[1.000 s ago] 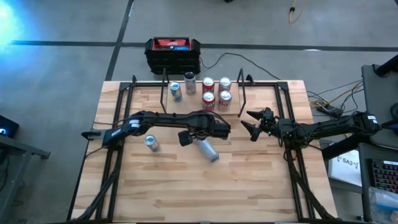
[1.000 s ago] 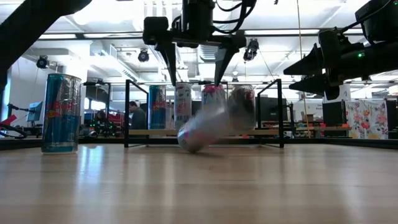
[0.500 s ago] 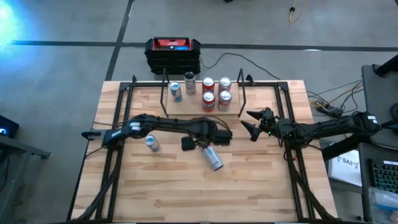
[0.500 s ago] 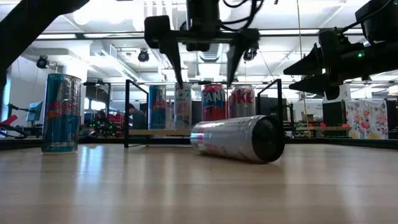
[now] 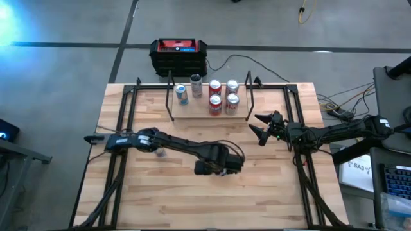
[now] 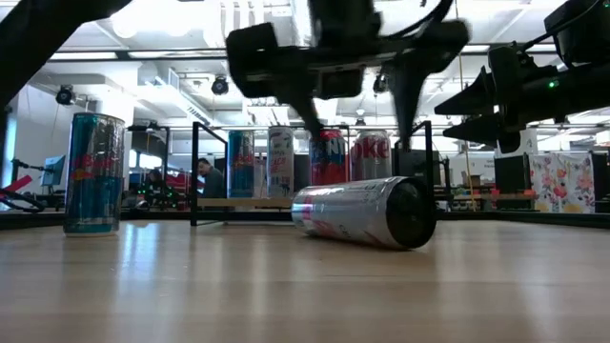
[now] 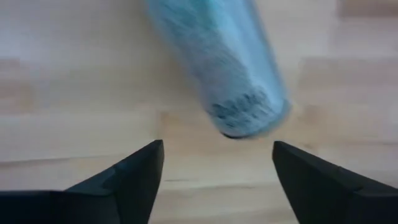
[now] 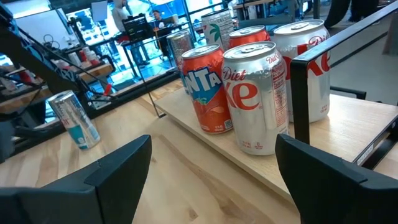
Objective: Place canned beverage on shelf
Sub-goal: Put the white and pink soda can on the shelf aligned with the other white and pink soda can
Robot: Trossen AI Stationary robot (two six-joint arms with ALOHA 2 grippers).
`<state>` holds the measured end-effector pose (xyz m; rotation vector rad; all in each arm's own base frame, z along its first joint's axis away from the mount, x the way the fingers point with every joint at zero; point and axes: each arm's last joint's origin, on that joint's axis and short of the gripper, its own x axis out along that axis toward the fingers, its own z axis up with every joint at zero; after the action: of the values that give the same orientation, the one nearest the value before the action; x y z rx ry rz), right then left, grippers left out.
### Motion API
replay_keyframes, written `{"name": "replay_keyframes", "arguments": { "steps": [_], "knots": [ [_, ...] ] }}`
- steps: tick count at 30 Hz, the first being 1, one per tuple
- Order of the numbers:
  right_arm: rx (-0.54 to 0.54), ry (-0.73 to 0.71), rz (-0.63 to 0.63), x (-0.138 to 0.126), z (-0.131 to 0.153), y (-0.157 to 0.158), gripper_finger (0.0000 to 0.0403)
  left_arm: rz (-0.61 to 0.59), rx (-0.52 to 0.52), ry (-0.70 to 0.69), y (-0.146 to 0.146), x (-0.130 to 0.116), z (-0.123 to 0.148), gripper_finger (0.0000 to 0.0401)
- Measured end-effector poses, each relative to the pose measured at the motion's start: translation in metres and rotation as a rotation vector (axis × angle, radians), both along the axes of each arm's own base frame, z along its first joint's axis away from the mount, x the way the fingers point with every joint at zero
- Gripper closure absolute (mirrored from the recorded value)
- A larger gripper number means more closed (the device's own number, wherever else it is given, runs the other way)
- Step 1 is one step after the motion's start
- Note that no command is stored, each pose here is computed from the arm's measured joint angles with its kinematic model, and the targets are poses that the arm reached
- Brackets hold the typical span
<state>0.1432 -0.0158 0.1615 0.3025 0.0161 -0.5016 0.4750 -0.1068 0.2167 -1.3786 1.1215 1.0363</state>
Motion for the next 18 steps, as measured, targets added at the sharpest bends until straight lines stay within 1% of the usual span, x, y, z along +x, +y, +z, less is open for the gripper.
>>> {"name": "replay_keyframes", "arguments": {
  "steps": [4,7,10,14,16,18],
  "knots": [
    [0.0,0.0,0.0,0.0,0.0,0.0001,0.0076,0.0,0.005,-0.052,-0.0061,0.0053,-0.0031,0.0156],
    [0.0,0.0,0.0,0.0,0.0,0.0,0.0076,0.056,0.003,-0.055,-0.0068,0.0056,-0.0028,0.0176],
    [0.0,0.0,0.0,0.0,0.0,0.0,0.0076,0.114,-0.012,-0.063,-0.0077,0.007,-0.0052,0.0186],
    [0.0,0.0,0.0,0.0,0.0,0.0,0.0076,0.182,-0.027,-0.062,-0.0078,0.0075,-0.0061,0.0183],
    [0.0,0.0,0.0,0.0,0.0,0.0,0.0076,0.197,-0.031,-0.062,-0.0078,0.0076,-0.0061,0.017],
    [0.0,0.0,0.0,0.0,0.0,0.0,0.0076,0.2,-0.031,-0.065,-0.0078,0.0079,-0.006,0.0149]
  ]
}}
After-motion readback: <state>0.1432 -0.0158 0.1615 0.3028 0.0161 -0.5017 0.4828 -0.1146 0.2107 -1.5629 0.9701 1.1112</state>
